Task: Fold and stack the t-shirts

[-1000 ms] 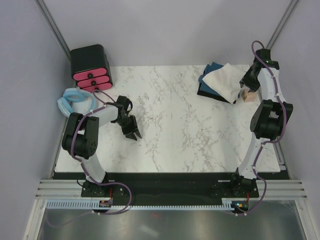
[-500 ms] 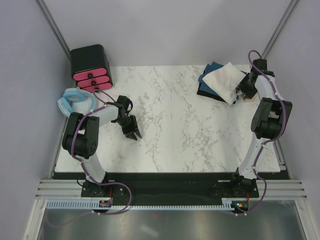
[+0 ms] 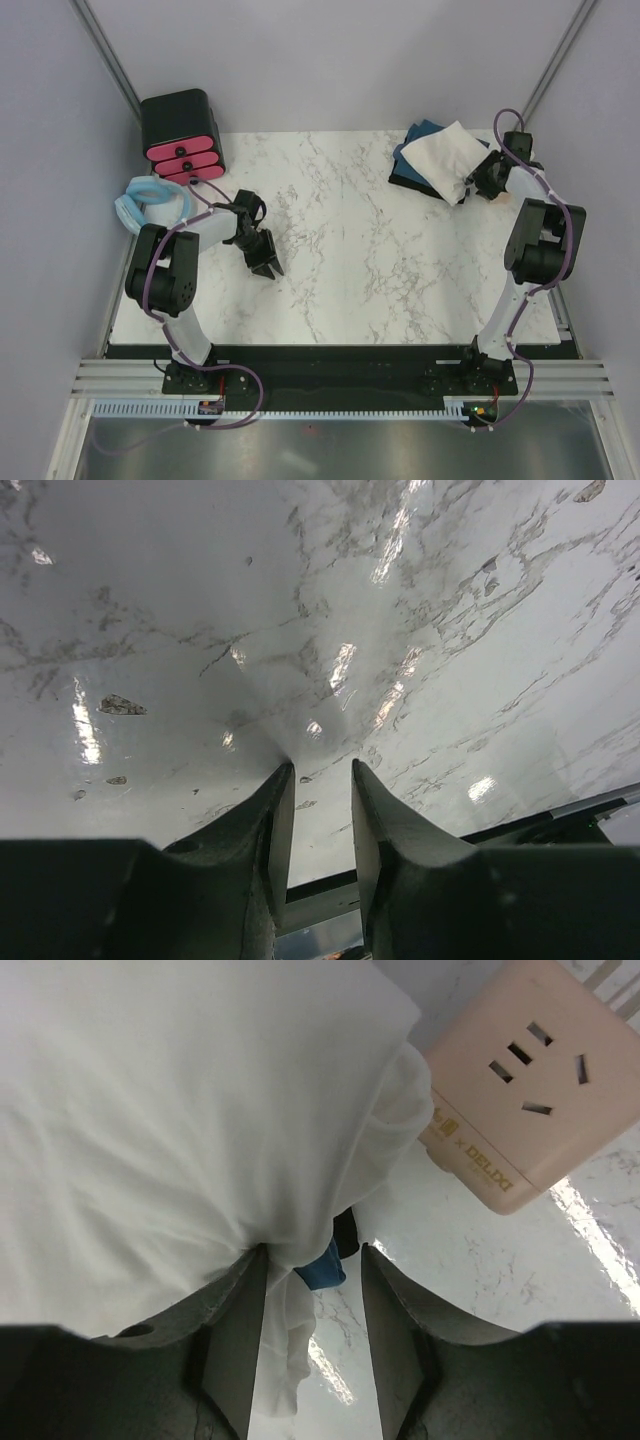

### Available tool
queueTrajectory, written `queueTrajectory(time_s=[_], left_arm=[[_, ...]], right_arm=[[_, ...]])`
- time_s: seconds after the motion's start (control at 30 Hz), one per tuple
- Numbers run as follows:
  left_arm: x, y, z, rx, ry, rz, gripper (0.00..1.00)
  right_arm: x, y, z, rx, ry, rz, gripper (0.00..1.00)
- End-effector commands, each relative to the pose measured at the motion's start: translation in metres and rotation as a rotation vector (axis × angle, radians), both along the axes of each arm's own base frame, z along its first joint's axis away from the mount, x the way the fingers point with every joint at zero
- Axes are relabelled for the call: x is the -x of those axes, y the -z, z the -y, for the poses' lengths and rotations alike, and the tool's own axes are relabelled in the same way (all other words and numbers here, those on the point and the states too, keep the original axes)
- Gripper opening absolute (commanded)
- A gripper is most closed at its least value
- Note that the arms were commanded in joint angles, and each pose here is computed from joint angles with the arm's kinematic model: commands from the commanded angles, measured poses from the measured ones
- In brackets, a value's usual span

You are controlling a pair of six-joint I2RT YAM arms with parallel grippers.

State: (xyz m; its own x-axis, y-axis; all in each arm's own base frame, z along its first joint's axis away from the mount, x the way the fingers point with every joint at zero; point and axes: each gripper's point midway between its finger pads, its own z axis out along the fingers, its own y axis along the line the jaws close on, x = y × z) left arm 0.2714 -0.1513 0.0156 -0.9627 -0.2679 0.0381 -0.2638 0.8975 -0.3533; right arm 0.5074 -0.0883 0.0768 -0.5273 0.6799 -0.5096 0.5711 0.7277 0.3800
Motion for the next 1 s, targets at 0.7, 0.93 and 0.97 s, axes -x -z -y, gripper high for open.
queueTrajectory(time_s=[0.7, 0.93, 0.97], left_arm=[[-0.027, -0.021, 0.01, 0.038, 0.049, 0.097, 0.35], [-0.02, -0.018, 0.007, 0.03, 0.054, 0.095, 0.35], [-0.019, -0.018, 0.007, 0.03, 0.054, 0.094, 0.35]], right_arm=[[0.07, -0.094, -0.033, -0.276, 0.001, 0.402, 0.56], [0.051, -0.082, -0.025, -0.26, -0.061, 0.422, 0.57], [0.05, -0.077, -0.027, -0.279, -0.071, 0.422, 0.57]])
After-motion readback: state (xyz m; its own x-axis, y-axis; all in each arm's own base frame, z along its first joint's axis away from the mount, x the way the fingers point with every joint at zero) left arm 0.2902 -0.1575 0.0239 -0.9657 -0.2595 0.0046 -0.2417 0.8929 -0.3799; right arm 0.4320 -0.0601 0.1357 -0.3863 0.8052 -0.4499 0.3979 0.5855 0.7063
